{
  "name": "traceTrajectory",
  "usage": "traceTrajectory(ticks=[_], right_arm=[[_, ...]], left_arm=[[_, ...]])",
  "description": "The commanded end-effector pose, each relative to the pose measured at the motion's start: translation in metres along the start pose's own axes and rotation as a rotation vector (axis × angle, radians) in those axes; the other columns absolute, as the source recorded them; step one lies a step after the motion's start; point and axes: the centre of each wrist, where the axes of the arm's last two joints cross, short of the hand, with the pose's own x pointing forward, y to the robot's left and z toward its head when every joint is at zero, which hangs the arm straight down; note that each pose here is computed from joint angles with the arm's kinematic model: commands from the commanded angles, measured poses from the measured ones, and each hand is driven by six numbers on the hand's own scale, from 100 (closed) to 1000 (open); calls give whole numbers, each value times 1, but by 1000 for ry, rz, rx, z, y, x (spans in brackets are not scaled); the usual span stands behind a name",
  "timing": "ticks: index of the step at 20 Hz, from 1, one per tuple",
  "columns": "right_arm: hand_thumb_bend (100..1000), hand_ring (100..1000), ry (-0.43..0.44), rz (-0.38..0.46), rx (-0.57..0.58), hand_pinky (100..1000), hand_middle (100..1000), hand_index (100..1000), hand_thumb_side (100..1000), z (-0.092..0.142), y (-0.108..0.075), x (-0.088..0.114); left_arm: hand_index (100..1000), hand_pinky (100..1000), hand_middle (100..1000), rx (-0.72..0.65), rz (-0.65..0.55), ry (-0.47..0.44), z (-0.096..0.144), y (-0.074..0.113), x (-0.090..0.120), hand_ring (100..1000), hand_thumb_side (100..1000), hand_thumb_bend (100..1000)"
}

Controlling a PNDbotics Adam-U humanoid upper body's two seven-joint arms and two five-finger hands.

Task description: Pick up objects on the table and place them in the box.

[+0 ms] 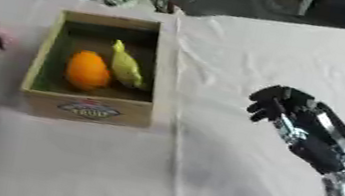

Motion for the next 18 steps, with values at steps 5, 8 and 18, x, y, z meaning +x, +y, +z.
traceTrajectory(ticks=[5, 8, 18], right_arm=[[100, 665, -7, 25, 0, 618, 672, 714, 514, -1, -6, 6], [100, 665, -7, 23, 0, 617, 672, 714, 514, -1, -6, 5], [100, 664, -10, 18, 7, 617, 673, 714, 514, -2, -5, 5]], left_arm=[[452, 410, 230, 196, 86, -17, -10, 37, 7, 297, 319, 100], [453, 409, 232, 275, 141, -67, -12, 56, 18, 298, 332, 100], [460, 418, 239, 349, 303, -428, -1, 111, 90, 305, 347, 100]])
